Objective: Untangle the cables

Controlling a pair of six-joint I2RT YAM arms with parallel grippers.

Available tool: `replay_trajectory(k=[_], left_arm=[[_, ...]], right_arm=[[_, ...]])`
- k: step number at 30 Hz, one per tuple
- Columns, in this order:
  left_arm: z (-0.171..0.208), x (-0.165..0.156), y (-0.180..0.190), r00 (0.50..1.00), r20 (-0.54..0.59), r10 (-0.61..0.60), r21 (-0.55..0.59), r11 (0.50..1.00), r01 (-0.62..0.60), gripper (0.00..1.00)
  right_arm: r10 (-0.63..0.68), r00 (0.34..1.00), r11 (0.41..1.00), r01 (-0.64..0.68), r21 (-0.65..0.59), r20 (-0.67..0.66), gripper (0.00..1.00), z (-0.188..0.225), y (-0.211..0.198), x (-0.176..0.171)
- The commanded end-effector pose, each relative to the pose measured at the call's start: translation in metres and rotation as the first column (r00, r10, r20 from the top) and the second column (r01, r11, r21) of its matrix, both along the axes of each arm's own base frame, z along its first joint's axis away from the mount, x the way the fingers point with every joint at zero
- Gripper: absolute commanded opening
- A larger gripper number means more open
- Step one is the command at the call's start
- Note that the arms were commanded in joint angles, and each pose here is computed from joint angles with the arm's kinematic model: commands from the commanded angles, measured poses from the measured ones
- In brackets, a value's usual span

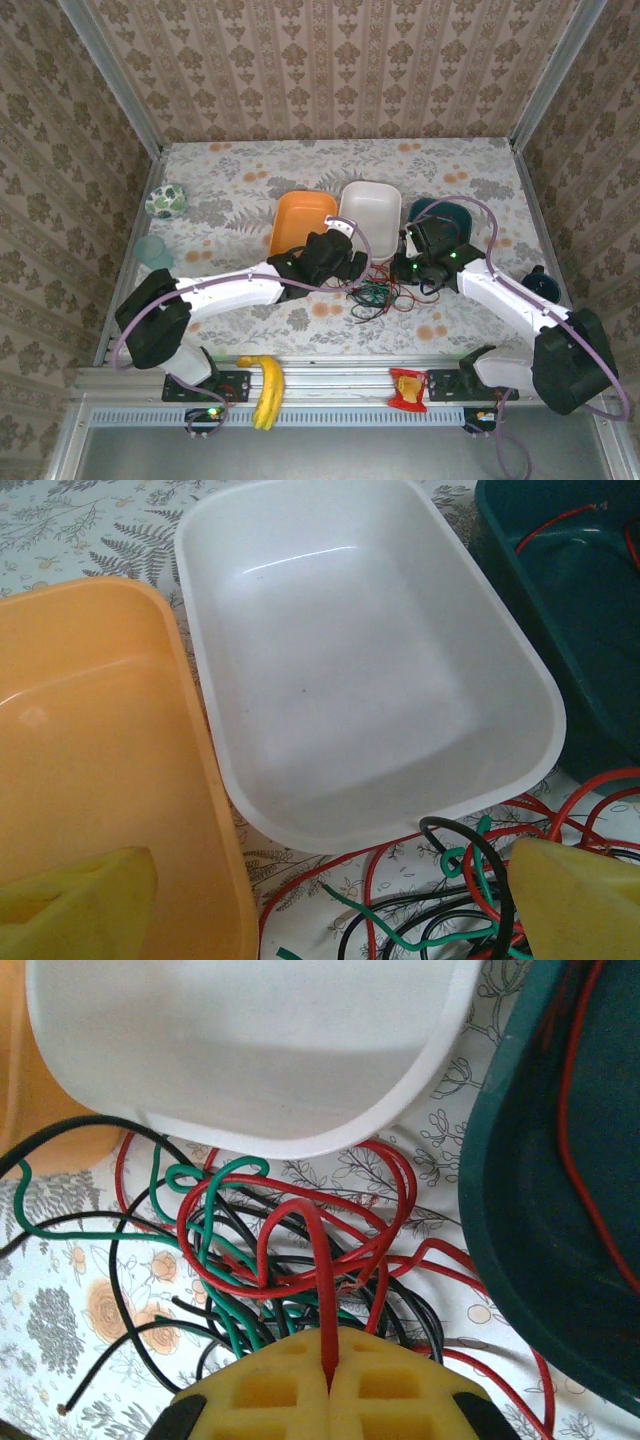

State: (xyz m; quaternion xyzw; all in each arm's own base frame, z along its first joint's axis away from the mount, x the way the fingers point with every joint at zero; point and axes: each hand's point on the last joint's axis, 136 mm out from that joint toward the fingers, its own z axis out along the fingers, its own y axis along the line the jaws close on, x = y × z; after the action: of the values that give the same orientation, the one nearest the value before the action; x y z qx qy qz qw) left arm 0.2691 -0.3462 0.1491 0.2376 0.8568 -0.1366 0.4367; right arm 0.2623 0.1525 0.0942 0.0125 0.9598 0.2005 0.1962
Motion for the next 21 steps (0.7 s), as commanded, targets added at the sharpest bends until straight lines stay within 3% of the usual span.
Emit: replay_trajectory(k=[1,15,21], left_arm=[[0.005,-0.001,-0.008,0.999,0.015,-0.036,0.023,0.999,0.035,0.91],[-0.01,-0.012,-0.03,0.991,0.014,-0.133,0.063,0.989,0.132,0.89],[-0.013,-0.011,-0.033,0.991,0.008,-0.132,0.078,0.988,0.131,0.89]], right_arm=[[0.047,0.994,0.997,-0.053,0.064,0.097,0.0,0.036,0.014,0.01],[-0.043,0.914,0.958,-0.077,0.276,0.404,0.0,0.173,0.029,0.04],[-0.162,0.822,0.948,-0.024,0.318,0.545,0.0,0.238,0.007,0.048]])
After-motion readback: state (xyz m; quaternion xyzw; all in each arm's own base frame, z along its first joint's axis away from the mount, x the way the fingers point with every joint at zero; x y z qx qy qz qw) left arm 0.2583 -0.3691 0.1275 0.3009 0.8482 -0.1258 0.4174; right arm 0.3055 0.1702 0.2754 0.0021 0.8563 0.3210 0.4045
